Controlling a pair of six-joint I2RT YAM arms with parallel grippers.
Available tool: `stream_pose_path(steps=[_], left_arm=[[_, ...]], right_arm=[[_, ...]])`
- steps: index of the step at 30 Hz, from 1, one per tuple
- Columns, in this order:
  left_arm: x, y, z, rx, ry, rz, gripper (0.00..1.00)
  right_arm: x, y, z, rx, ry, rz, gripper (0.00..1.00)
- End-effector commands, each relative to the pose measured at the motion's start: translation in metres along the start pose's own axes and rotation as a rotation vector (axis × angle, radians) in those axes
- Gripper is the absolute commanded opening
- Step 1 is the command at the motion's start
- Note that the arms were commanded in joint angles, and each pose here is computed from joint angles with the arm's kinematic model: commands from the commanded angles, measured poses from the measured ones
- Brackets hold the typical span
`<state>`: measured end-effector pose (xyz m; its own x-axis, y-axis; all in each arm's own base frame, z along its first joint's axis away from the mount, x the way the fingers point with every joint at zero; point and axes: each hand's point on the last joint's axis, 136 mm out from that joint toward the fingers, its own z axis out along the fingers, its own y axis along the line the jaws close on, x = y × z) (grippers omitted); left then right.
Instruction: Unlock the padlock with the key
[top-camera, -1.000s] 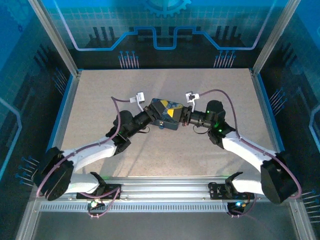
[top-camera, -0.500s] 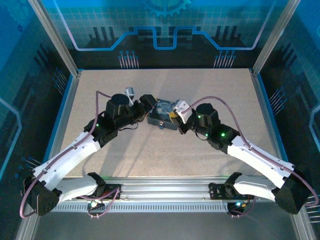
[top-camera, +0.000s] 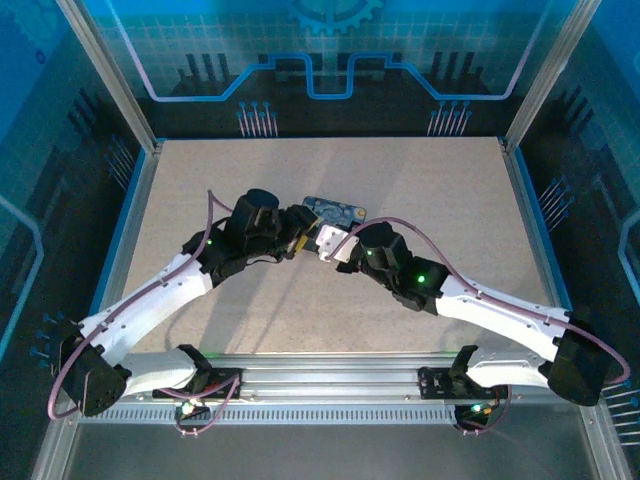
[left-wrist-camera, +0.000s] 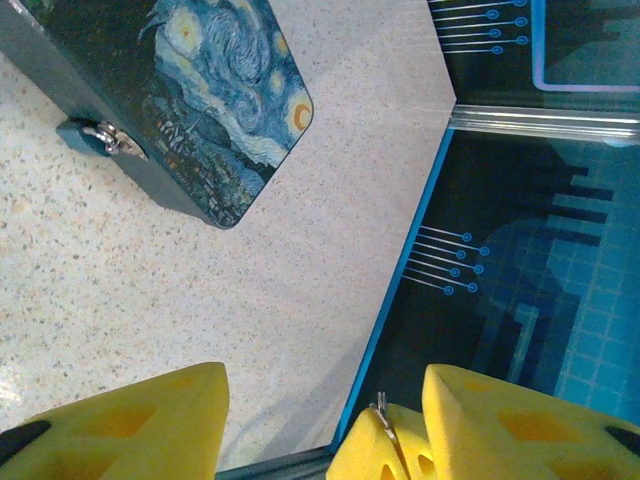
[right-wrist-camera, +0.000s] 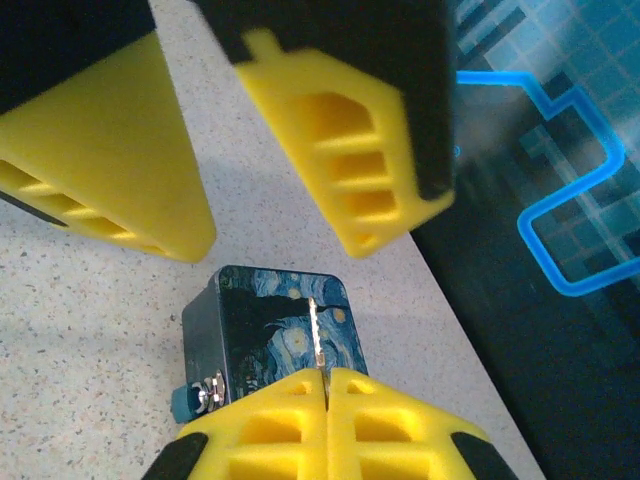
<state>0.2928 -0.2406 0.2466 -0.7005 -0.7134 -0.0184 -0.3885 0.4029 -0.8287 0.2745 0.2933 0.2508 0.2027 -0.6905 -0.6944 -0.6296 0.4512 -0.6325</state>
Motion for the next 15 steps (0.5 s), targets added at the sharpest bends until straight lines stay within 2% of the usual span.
stream_pose_path(steps=[1,7,15], left_arm=[[0.007,-0.007,0.0,0.012,0.031,-0.03,0.52],[0.01,-0.006,0.006,0.009,0.043,-0.043,0.43],[0.011,-0.004,0.011,0.007,0.046,-0.041,0.18]], right_arm=[[-0.022,-0.011,-0.001,0.059,-0.045,-0.047,0.0],[-0.027,-0.004,0.001,0.042,-0.064,-0.053,0.0],[-0.027,0.001,0.0,0.019,-0.072,-0.039,0.0]])
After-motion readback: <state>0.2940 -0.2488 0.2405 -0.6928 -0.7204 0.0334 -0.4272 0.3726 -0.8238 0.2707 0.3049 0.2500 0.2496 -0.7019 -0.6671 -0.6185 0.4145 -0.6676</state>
